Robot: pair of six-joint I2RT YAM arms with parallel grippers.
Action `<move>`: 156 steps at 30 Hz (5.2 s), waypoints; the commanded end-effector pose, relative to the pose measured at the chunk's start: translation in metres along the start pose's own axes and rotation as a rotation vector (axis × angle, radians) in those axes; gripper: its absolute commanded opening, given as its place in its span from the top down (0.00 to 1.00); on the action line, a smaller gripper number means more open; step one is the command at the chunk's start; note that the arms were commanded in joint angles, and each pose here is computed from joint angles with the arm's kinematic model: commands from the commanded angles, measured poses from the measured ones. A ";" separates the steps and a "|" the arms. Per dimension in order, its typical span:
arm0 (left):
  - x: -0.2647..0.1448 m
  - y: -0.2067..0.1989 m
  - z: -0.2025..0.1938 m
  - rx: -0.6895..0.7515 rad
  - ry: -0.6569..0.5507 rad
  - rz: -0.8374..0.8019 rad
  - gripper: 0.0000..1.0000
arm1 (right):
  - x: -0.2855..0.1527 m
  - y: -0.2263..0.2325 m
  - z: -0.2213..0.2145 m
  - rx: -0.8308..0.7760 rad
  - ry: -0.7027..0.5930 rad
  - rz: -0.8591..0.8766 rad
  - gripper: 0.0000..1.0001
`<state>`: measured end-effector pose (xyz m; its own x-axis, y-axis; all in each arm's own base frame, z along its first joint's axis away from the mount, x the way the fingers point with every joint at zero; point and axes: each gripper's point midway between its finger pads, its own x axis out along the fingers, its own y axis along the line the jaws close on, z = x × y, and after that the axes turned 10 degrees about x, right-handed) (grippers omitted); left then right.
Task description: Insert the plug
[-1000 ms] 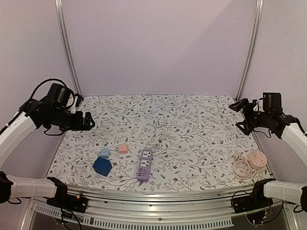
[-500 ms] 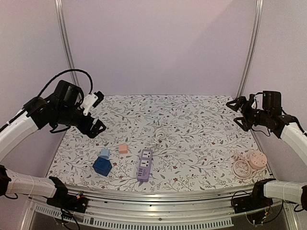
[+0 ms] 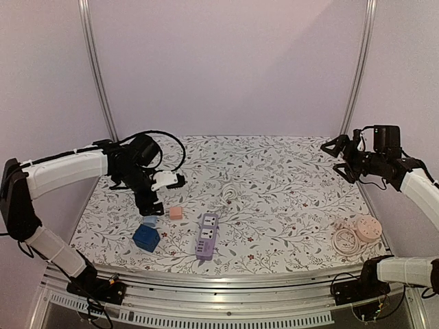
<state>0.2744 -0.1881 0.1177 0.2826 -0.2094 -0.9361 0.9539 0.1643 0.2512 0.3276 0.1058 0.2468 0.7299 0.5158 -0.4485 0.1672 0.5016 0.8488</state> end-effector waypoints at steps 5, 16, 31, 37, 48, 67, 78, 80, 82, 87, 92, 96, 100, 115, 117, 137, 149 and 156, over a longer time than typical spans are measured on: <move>0.046 -0.007 0.002 0.131 0.046 -0.085 0.14 | -0.002 0.003 -0.007 -0.017 0.038 -0.011 0.01; 0.086 0.004 0.010 0.088 0.018 -0.160 0.25 | -0.001 0.003 -0.006 -0.015 0.048 -0.035 0.01; 0.101 0.008 -0.003 0.028 -0.001 -0.182 0.28 | -0.002 -0.003 -0.007 -0.006 0.047 -0.058 0.01; 0.105 0.005 -0.004 0.020 -0.004 -0.191 0.31 | -0.003 -0.004 -0.006 -0.006 0.040 -0.065 0.01; 0.112 0.001 -0.011 -0.008 0.012 -0.180 0.36 | -0.006 -0.008 -0.007 -0.009 0.033 -0.082 0.01; 0.116 0.003 -0.015 -0.045 0.009 -0.154 0.63 | -0.006 -0.010 -0.010 -0.005 0.037 -0.078 0.01; 0.118 0.004 -0.013 -0.061 -0.008 -0.133 0.42 | -0.002 -0.011 -0.013 0.015 0.059 -0.070 0.01; 0.119 0.005 -0.013 -0.061 -0.007 -0.135 0.46 | -0.002 -0.010 -0.013 0.014 0.059 -0.068 0.01; 0.120 0.005 -0.012 -0.063 -0.011 -0.136 0.50 | -0.002 -0.011 -0.013 0.015 0.061 -0.071 0.01; 0.119 0.009 -0.011 -0.071 -0.007 -0.126 0.62 | -0.003 -0.012 -0.014 0.021 0.062 -0.074 0.01; 0.107 0.023 0.003 -0.120 -0.039 -0.101 0.85 | -0.001 -0.013 -0.017 0.029 0.075 -0.063 0.01; 0.093 0.027 0.016 -0.165 -0.088 -0.104 0.98 | 0.006 -0.020 -0.021 0.075 0.106 -0.086 0.01; 0.071 0.031 0.028 -0.215 -0.150 -0.083 1.00 | 0.012 -0.039 -0.021 0.158 0.098 -0.157 0.01; -0.015 0.012 0.094 -0.395 -0.466 -0.151 1.00 | 0.006 -0.028 -0.041 0.309 0.095 0.061 0.01; -0.022 0.006 0.107 -0.389 -0.501 -0.165 1.00 | 0.009 -0.017 -0.045 0.259 0.137 0.072 0.01; -0.025 -0.031 0.180 -0.333 -0.569 -0.231 1.00 | 0.094 0.076 -0.185 -0.061 0.678 0.046 0.02; -0.016 -0.037 0.216 -0.324 -0.552 -0.228 1.00 | 0.111 0.079 -0.225 -0.067 0.840 0.031 0.16; -0.011 -0.040 0.232 -0.292 -0.546 -0.219 1.00 | 0.118 0.075 -0.233 -0.075 0.898 0.011 0.22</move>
<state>0.2565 -0.4047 0.1732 0.1632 -0.7167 -0.6780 0.9462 0.3083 -0.0982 0.2771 0.3611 0.1918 -0.0151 0.8527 -0.5223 0.1108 0.5205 0.8466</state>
